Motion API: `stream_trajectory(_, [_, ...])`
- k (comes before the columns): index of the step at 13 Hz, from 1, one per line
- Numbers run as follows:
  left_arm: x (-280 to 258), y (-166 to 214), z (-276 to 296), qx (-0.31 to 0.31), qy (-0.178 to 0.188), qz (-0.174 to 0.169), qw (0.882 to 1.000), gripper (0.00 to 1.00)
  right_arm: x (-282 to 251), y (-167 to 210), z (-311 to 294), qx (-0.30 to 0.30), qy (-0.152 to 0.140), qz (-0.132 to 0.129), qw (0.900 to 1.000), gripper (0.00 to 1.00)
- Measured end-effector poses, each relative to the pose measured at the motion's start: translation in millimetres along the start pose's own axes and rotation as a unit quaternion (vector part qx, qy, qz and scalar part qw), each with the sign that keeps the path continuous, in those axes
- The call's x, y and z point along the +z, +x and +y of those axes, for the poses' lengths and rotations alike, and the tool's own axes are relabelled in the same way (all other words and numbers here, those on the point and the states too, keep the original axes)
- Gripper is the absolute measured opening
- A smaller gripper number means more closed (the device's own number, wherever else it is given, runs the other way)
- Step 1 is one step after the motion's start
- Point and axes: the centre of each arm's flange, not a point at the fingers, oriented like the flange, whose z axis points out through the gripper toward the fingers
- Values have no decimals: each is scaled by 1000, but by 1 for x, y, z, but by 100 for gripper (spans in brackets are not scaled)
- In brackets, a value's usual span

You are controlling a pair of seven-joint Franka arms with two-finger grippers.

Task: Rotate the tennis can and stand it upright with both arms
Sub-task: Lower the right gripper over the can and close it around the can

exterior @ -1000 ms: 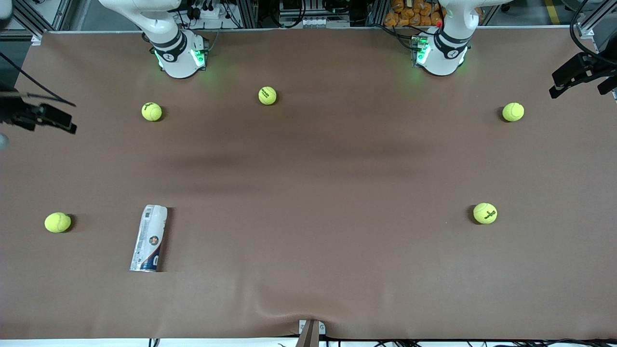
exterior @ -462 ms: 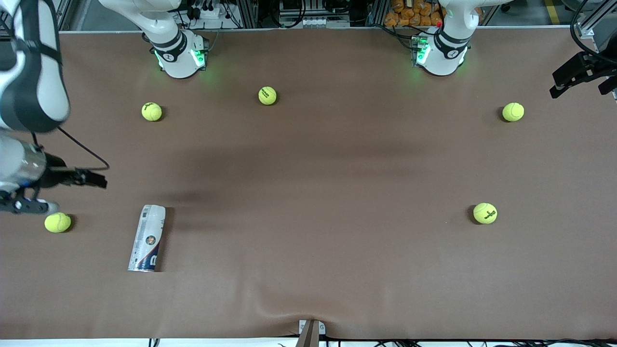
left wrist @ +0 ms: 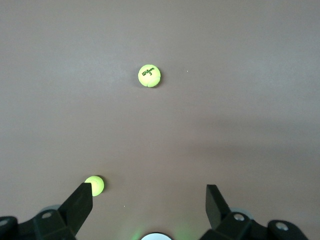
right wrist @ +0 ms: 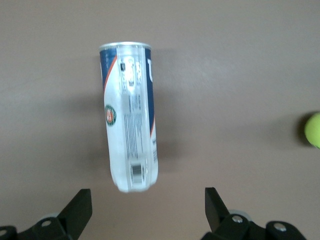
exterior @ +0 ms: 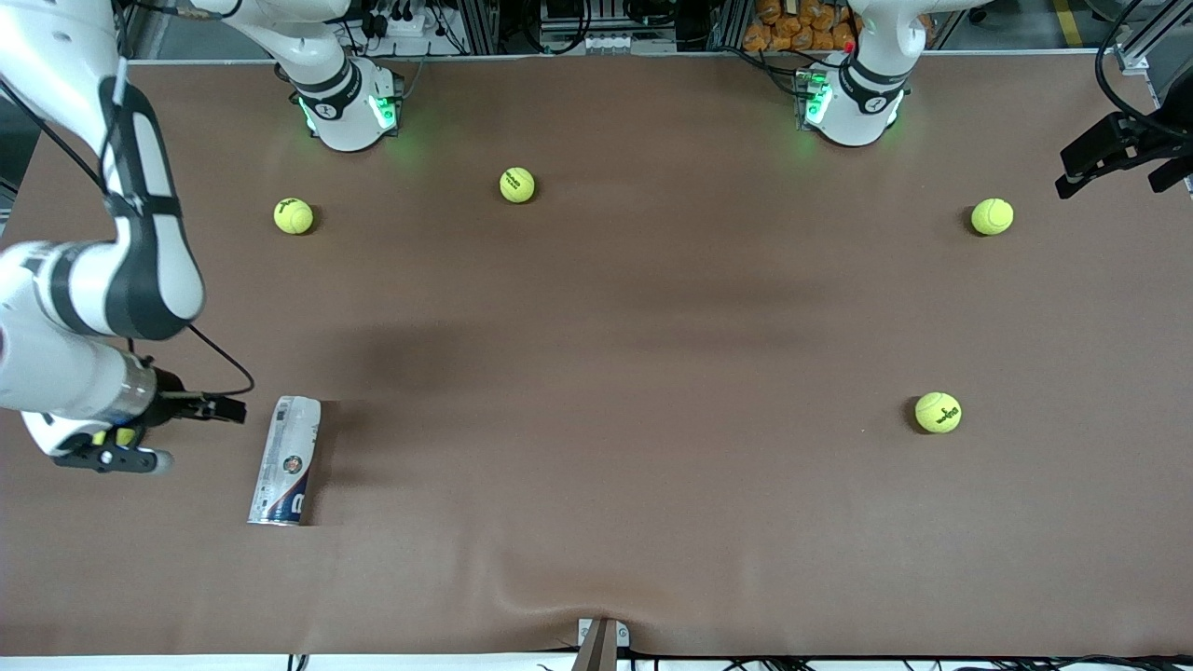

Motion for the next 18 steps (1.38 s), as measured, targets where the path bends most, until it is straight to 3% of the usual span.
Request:
stream_trajectory(7, [2,2,0,0,0,0,1000,100,110,18,-37,-48,0,26,999,100])
stream_trajectory(10, [4,4,3,3,-1,0,1000,100,129,18,-35,-78,-2,19,997,100])
stream_trajectory(18, [8,7,4,4,-1,-4,1000,100,158,16,-34,-82,-3,10,997,100])
